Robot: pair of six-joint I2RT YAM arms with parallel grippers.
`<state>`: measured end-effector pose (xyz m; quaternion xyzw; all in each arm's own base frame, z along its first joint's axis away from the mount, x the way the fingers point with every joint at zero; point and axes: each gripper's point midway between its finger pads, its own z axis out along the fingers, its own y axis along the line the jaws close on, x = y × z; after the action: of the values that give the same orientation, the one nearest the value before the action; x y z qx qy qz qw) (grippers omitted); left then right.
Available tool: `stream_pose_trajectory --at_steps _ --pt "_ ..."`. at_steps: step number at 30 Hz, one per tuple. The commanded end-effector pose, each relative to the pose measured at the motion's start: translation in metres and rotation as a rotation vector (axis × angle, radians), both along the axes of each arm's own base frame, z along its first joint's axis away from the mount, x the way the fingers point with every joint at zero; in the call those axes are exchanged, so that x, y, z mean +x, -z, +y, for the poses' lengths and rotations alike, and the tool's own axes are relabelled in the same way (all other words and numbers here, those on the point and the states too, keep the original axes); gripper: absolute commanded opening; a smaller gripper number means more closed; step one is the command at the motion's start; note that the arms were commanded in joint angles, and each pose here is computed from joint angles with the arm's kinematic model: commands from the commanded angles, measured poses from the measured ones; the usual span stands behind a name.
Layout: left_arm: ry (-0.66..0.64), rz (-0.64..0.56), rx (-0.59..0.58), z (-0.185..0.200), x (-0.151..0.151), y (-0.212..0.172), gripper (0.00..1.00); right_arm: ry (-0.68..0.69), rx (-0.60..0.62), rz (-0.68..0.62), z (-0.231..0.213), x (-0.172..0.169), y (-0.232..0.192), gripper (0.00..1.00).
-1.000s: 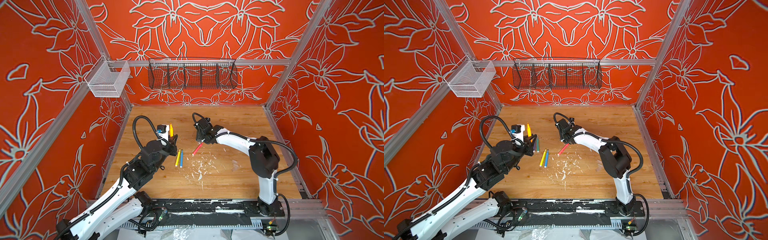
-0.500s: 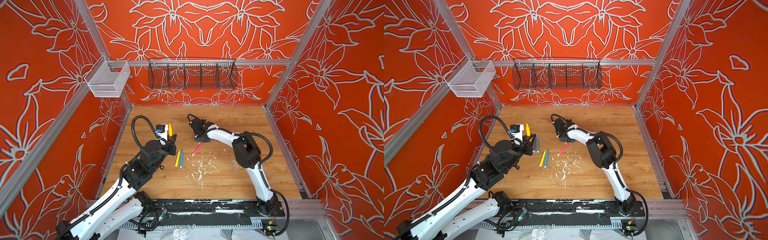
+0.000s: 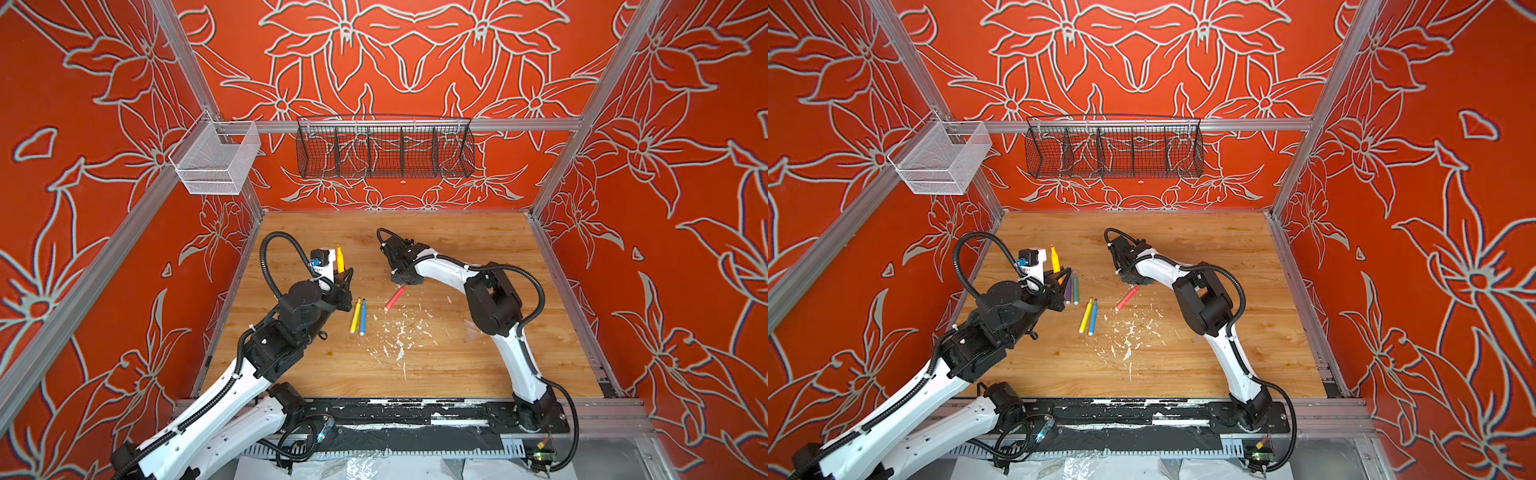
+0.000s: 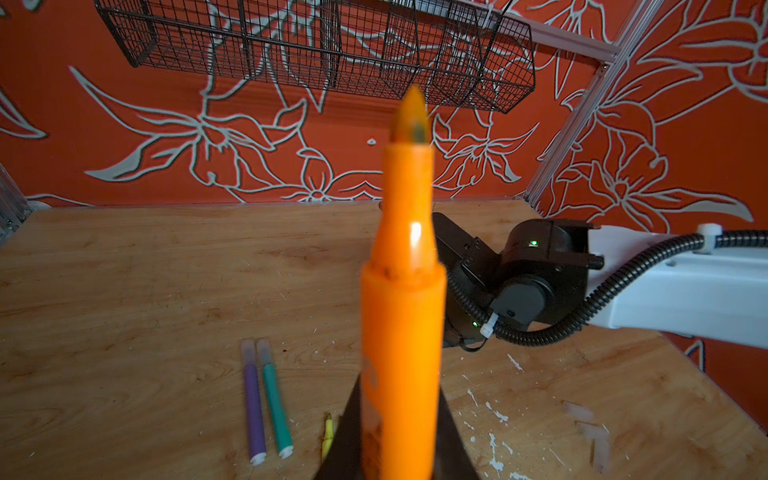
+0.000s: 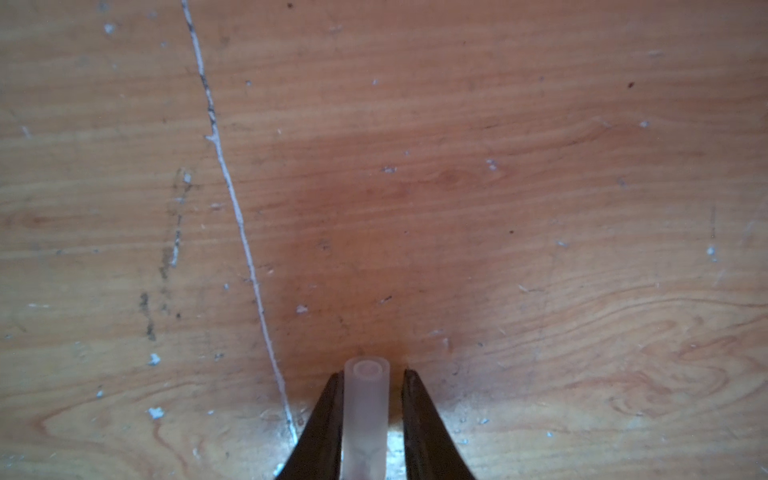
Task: Insert the pens into the pen caps
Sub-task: 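Grasp the translucent cap with the right gripper and lift it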
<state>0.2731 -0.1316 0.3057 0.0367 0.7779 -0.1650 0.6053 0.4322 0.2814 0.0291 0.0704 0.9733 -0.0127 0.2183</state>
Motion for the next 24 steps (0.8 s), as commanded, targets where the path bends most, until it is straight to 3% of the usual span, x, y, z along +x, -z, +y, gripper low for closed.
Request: stream_pose_trajectory --at_steps 1,10,17,24 --pt "-0.006 -0.017 -0.02 0.002 0.001 -0.006 0.0 0.014 -0.02 0.057 -0.009 -0.009 0.018 0.27" --pt "-0.003 -0.019 -0.022 0.003 0.0 -0.006 0.0 0.013 0.032 0.109 -0.004 -0.01 0.036 0.26" --pt "-0.001 -0.019 -0.02 0.002 0.0 -0.006 0.0 0.012 0.061 0.099 -0.002 -0.011 0.032 0.12" --pt "0.078 -0.013 -0.007 -0.011 -0.003 -0.005 0.0 0.02 0.135 0.014 -0.008 -0.019 -0.009 0.07"
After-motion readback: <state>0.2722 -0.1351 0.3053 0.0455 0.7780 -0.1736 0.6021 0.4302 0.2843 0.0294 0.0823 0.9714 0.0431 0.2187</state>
